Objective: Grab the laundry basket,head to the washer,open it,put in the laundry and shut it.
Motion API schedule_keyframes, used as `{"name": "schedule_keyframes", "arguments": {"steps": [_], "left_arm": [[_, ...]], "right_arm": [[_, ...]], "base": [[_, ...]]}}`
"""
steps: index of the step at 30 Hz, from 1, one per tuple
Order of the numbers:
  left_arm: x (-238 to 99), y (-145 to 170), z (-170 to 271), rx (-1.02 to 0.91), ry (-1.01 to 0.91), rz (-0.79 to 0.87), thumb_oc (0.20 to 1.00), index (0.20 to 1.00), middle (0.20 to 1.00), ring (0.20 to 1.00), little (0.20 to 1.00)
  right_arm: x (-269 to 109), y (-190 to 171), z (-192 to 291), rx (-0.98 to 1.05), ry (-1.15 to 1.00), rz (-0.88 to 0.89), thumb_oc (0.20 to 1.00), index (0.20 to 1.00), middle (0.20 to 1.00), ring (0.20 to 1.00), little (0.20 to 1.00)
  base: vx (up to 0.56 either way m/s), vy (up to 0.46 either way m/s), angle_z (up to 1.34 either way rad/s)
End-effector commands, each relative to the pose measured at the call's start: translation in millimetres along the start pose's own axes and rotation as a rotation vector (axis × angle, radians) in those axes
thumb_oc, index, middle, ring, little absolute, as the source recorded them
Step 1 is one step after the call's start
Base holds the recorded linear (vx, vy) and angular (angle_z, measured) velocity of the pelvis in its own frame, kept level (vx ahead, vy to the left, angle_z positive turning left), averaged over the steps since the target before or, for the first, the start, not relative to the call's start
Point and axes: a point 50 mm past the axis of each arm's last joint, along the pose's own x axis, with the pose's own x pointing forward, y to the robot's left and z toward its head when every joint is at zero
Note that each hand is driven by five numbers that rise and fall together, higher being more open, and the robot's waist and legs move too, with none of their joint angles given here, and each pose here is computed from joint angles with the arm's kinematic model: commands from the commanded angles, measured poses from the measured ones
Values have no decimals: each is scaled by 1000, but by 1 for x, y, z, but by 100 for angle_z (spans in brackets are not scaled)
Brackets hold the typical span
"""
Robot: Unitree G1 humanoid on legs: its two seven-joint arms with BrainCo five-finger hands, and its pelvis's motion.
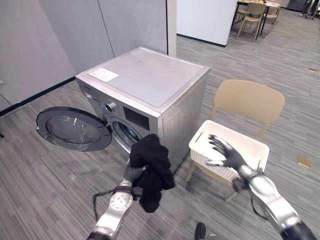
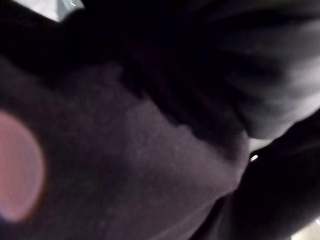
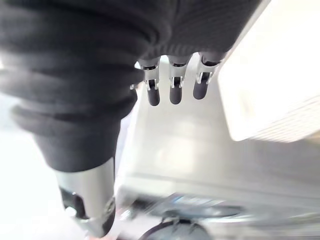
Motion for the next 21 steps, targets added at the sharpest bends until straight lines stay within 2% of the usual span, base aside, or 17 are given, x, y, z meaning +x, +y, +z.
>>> {"name": "schedule_keyframes", "arguments": {"steps": [1, 2, 7, 14, 21], "left_arm": [[0, 23, -8, 7, 21, 49, 200, 200, 200, 200, 200], [-12, 33, -34, -25, 128, 95, 200, 200, 200, 200, 200], [-21, 51, -62, -43, 268, 191, 200, 200, 200, 200, 200], [-4, 47, -47, -63, 219, 208, 200, 200, 200, 200, 200], [6, 32, -37, -49, 198, 130, 200, 200, 200, 200, 200]], "right_arm": [[6, 2, -16, -113, 63, -3, 1000, 1000, 1000, 1000, 1000], [-4, 1, -46, -112, 195, -22, 1000, 1000, 1000, 1000, 1000], [-3, 1, -75, -123, 339, -51, 1000, 1000, 1000, 1000, 1000], [7, -8, -70, -228, 340, -83, 1000, 1000, 1000, 1000, 1000], [3, -12, -76, -250, 379, -116, 1000, 1000, 1000, 1000, 1000]], "base": [[-1, -27, -17], [-3, -23, -11], [-88, -22, 1], [-92, 39, 53], [116, 194, 111]]}}
